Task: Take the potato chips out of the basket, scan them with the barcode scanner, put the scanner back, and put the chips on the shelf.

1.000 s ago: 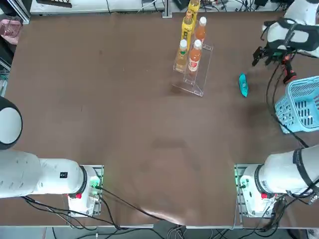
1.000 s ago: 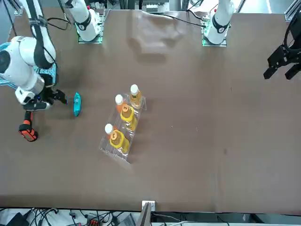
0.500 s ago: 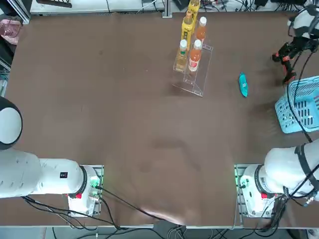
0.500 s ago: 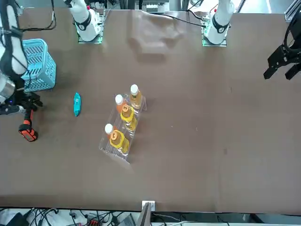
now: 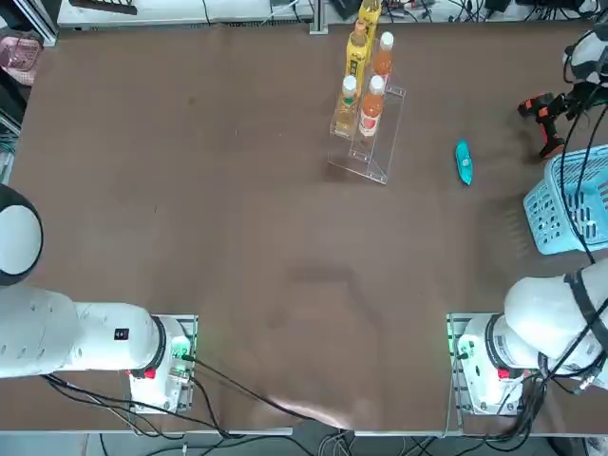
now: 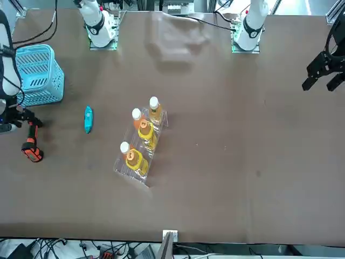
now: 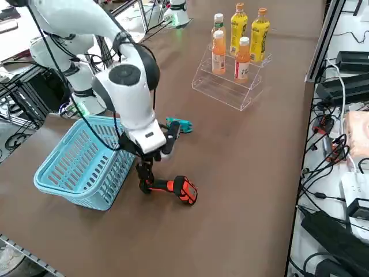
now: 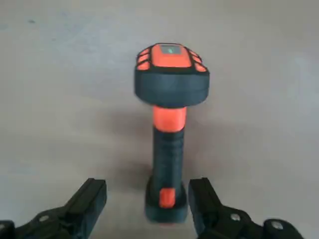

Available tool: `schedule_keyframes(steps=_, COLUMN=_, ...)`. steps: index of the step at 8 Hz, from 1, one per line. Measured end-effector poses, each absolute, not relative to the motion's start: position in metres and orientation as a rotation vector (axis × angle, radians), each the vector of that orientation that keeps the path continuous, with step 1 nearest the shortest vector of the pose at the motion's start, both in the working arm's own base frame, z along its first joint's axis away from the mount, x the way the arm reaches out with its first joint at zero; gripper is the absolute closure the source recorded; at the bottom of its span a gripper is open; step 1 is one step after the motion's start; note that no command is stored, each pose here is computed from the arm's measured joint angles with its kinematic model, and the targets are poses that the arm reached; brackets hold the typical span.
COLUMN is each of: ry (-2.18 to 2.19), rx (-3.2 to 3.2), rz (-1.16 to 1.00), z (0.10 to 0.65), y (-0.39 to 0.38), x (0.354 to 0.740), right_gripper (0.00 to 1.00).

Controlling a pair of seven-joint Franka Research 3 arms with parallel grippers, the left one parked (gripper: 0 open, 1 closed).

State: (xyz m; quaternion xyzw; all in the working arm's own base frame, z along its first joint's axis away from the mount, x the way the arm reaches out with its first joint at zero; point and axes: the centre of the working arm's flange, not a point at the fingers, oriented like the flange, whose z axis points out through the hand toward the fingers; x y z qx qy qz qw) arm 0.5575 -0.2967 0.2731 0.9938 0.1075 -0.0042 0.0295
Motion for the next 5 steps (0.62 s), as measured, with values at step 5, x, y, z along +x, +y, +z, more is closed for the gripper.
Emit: schedule_keyframes(steps=5, ry=0.337, rx=3.067, rz=-0.004, z=0.226, y=-0.310, x=0.558, right_gripper=0.00)
